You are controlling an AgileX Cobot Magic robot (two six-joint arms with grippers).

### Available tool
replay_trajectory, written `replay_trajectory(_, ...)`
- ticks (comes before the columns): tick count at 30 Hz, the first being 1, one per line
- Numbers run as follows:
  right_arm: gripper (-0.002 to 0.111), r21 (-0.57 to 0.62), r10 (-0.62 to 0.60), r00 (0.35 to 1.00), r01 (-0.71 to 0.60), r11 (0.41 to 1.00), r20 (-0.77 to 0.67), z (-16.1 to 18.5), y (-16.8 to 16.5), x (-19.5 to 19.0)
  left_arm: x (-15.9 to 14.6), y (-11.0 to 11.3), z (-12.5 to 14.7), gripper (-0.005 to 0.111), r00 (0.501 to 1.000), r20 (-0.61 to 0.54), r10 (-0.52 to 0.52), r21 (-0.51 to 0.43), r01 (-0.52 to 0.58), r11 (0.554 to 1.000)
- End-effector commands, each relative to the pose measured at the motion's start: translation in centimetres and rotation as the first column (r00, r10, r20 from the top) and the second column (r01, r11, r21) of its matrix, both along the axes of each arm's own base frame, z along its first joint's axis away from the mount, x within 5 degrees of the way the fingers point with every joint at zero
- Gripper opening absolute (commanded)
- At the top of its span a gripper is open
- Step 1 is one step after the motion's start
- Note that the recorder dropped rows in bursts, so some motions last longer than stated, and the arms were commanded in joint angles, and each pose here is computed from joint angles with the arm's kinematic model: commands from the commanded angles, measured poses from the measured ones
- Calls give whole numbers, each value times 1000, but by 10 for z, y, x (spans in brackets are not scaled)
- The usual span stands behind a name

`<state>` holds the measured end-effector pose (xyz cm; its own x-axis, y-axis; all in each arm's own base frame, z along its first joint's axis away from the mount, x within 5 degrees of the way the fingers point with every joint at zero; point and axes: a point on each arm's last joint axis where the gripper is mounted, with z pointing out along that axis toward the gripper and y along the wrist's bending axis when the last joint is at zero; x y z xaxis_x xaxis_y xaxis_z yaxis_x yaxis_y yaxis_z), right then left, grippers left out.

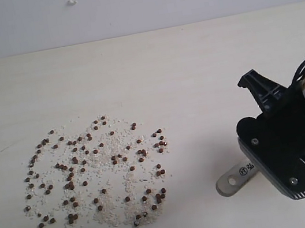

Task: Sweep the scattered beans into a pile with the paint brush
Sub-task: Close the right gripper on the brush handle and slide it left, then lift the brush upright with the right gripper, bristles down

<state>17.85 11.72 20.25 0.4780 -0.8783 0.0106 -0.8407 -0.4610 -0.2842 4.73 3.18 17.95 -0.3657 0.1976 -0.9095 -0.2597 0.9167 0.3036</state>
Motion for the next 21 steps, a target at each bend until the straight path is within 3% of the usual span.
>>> replay_trajectory(1,0,55,-45,998,43,998,42,5,3,5,0,0,0,0,1000,9,-3,-6,3,1000)
replay_trajectory(11,0,178,-205,976,189,966,77,9,8,11,0,0,0,0,1000,9,-3,-6,3,1000)
replay_trajectory(15,0,258,-310,948,283,924,73,12,10,14,0,0,0,0,1000,9,-3,-6,3,1000)
replay_trajectory(18,0,360,-435,899,390,848,50,18,12,17,0,0,0,0,1000,9,-3,-6,3,1000)
replay_trajectory(19,0,423,-522,853,469,775,10,23,12,17,0,0,0,0,1000,9,-3,-6,3,1000)
replay_trajectory(20,0,443,-552,834,496,746,-3,25,11,17,0,0,0,0,1000,9,-3,-6,3,1000)
replay_trajectory(21,0,499,-635,770,574,649,-59,30,11,18,0,0,0,0,1000,9,-3,-6,3,1000)
